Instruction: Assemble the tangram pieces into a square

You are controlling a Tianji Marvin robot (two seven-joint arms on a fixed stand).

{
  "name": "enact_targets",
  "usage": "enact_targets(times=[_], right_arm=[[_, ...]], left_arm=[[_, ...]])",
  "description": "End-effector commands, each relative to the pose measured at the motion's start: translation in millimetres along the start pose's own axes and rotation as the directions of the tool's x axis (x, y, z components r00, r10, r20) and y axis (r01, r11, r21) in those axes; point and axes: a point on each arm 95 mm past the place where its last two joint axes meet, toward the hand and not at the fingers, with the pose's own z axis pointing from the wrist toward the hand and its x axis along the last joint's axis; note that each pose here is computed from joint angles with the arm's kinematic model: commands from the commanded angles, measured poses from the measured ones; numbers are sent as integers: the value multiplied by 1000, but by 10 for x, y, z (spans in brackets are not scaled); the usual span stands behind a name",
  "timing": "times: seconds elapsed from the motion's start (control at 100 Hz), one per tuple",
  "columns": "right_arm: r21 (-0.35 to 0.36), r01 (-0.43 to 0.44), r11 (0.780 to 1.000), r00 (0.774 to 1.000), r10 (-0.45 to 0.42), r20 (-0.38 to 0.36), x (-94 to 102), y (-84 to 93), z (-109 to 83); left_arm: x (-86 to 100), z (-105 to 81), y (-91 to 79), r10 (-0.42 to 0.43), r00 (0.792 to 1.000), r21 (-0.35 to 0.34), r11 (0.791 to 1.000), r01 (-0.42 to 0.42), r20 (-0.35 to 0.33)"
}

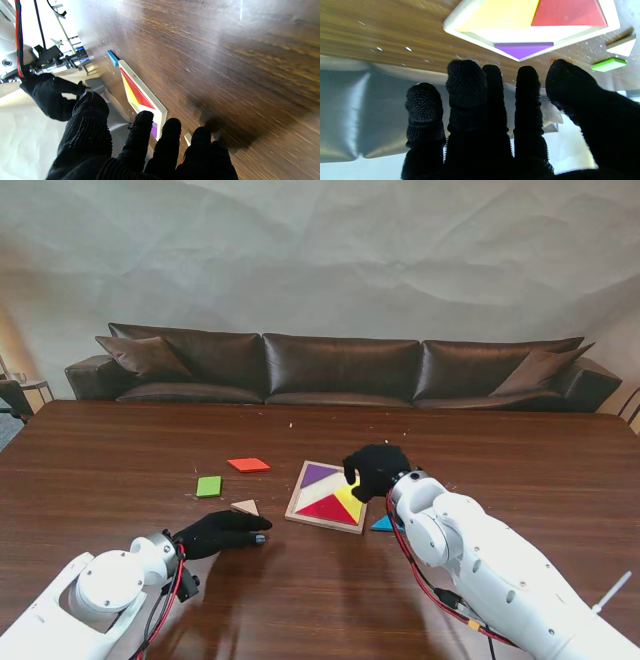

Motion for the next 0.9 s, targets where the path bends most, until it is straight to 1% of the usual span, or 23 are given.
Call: enact_targets(times=[0.0, 0.18, 0.29, 0.43, 0.52, 0.69, 0.89], right_arm=[[50, -12, 999, 1000, 10, 23, -13, -187, -131], [75, -21, 997, 995, 14, 104, -21, -252, -380], [88, -48, 995, 986, 33, 164, -3, -289, -492], [76, -76, 994, 964, 54, 258, 29, -317, -589], [74, -96, 993, 952, 69, 300, 47, -325, -630], [71, -121, 990, 935, 90, 342, 47, -385, -660], [71, -136, 988, 930, 103, 354, 60, -492, -639]], left_arm=[[-70, 11, 116, -21, 1000, -34, 999, 21, 10], [-75, 20, 118, -20, 1000, -31, 999, 20, -7], [-84, 17, 116, -21, 1000, -25, 999, 21, -14], [-96, 0, 118, -21, 1000, -20, 1000, 21, -18], [-101, -10, 123, -21, 1000, -17, 1000, 21, -20], [-99, -26, 131, -23, 999, -17, 1000, 22, -22], [-86, -30, 142, -24, 999, -21, 1000, 23, -21]])
